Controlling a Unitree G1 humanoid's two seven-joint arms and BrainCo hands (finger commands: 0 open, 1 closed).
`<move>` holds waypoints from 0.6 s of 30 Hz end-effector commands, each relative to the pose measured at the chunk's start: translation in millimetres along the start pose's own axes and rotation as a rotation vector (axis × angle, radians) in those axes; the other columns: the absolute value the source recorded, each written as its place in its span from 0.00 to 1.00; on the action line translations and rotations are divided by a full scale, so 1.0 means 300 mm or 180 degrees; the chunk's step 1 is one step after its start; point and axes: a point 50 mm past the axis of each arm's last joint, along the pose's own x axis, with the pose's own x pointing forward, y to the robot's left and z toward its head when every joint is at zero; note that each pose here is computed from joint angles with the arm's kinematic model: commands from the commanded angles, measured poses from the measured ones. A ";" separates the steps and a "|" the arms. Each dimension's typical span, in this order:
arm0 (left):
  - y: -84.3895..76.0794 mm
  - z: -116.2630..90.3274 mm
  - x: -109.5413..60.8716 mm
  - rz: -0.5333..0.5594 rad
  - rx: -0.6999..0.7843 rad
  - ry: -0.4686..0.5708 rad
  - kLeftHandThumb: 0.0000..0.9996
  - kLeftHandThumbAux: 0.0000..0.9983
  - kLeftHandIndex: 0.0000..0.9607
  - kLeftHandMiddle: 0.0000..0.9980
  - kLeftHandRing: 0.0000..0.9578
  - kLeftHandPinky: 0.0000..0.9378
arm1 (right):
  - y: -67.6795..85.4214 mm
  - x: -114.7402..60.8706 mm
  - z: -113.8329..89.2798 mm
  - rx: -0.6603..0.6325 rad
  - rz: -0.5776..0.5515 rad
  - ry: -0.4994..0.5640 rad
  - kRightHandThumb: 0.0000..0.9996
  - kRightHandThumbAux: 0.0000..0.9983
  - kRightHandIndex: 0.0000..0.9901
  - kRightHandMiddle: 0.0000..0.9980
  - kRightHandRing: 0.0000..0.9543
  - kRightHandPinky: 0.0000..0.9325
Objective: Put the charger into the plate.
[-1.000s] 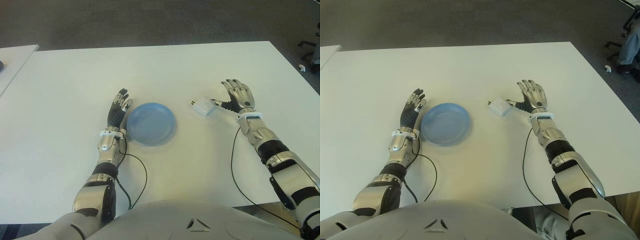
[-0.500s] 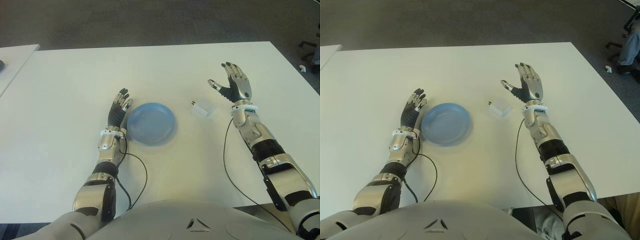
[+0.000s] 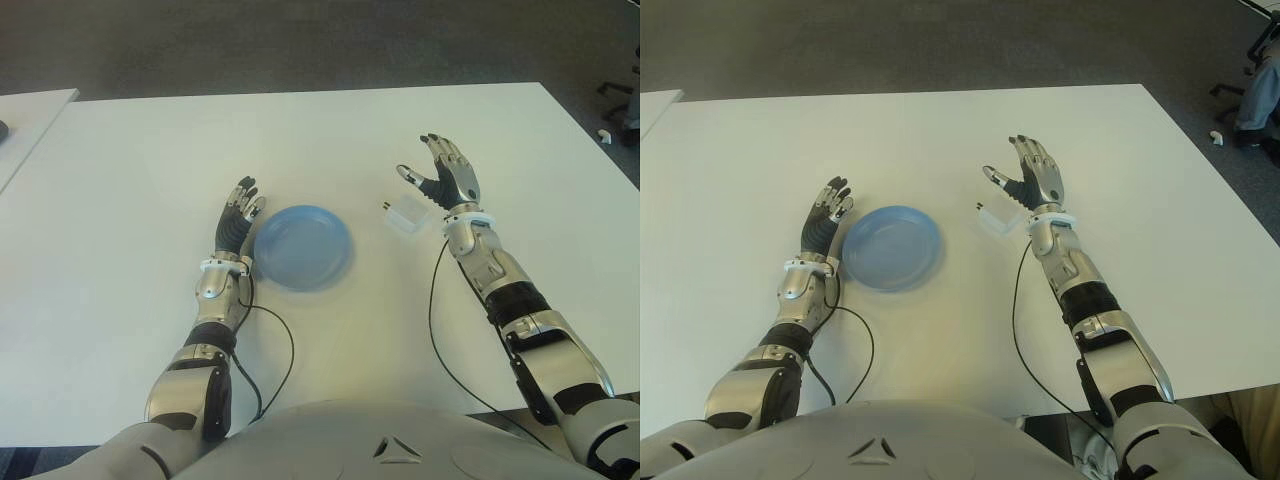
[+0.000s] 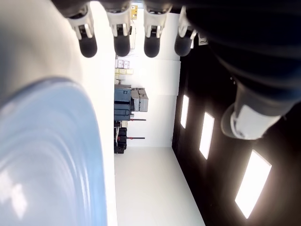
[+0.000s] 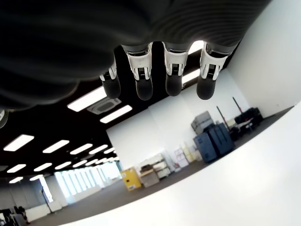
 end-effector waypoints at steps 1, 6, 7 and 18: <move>-0.002 -0.082 -0.065 0.0000 -0.0057 0.0406 0.05 0.52 0.00 0.01 0.00 0.00 | 0.034 -0.006 0.014 -0.0014 0.0198 0.0073 0.24 0.13 0.00 0.00 0.00 0.00; -0.003 -0.082 -0.065 -0.0029 -0.0070 0.0404 0.06 0.52 0.00 0.01 0.00 0.00 | 0.062 -0.020 0.032 0.0017 0.0359 0.0095 0.25 0.13 0.00 0.00 0.00 0.00; -0.003 -0.081 -0.066 -0.0033 -0.0071 0.0402 0.06 0.51 0.00 0.00 0.00 0.00 | 0.064 -0.023 0.035 0.0020 0.0378 0.0096 0.25 0.13 0.00 0.00 0.00 0.00; -0.012 -0.079 -0.063 -0.0026 -0.0060 0.0394 0.05 0.53 0.00 0.01 0.00 0.00 | 0.162 -0.053 0.054 -0.0125 0.0888 0.0119 0.25 0.14 0.00 0.00 0.00 0.00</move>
